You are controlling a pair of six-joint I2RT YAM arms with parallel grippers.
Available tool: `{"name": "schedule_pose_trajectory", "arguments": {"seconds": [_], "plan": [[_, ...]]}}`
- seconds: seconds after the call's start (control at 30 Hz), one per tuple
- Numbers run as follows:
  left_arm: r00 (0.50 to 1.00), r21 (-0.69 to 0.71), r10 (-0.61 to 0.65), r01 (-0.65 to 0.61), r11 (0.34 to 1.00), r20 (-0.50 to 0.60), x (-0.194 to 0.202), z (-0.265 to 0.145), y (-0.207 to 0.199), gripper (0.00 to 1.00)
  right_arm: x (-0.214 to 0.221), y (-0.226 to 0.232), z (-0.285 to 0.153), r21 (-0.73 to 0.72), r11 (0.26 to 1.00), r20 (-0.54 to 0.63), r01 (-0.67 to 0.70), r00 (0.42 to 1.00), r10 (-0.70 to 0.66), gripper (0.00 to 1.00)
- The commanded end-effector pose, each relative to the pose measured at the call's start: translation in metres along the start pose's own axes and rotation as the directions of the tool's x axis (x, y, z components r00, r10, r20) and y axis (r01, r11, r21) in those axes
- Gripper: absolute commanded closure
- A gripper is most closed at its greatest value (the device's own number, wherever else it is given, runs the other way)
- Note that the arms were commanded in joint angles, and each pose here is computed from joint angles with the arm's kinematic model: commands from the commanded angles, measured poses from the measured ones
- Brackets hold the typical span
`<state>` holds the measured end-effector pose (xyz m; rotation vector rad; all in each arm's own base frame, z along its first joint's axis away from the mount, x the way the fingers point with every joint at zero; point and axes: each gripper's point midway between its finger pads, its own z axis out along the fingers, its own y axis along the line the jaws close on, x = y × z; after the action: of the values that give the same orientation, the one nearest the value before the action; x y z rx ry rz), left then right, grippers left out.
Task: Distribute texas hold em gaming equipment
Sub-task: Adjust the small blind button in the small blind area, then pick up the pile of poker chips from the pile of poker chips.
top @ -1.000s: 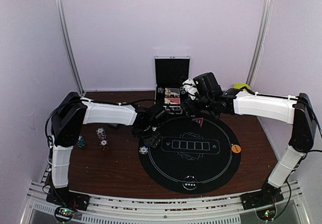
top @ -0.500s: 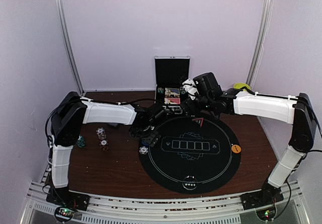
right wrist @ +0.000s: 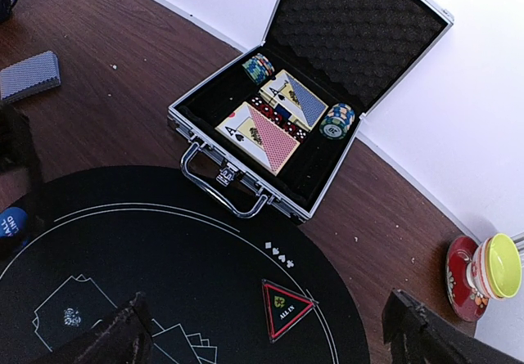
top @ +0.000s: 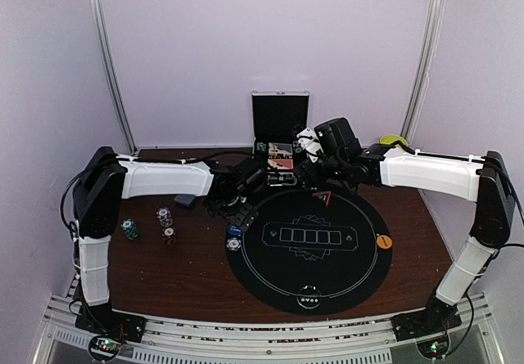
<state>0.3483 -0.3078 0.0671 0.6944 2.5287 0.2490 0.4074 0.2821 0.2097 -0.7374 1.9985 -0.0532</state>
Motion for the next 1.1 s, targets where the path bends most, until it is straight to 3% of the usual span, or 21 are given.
{"name": "schedule_pose_trajectory", "arguments": {"seconds": [0.0,0.53,1.07], "plan": [[0.987,-0.002,-0.085,0.086,0.996,0.138,-0.026,-0.065,0.038,0.02,-0.005,-0.002,-0.005,0.001,1.0,0.023,-0.015,1.0,0.015,0.0],[0.956,0.15,-0.287,0.277,0.949,0.052,0.059,-0.071,0.121,0.02,-0.003,-0.001,-0.002,-0.003,1.0,0.013,-0.01,1.0,0.01,0.0],[0.935,0.179,-0.351,0.356,0.917,-0.06,0.089,-0.007,0.168,0.07,0.0,0.001,-0.001,-0.007,1.0,0.008,-0.004,1.0,0.004,0.0]]}}
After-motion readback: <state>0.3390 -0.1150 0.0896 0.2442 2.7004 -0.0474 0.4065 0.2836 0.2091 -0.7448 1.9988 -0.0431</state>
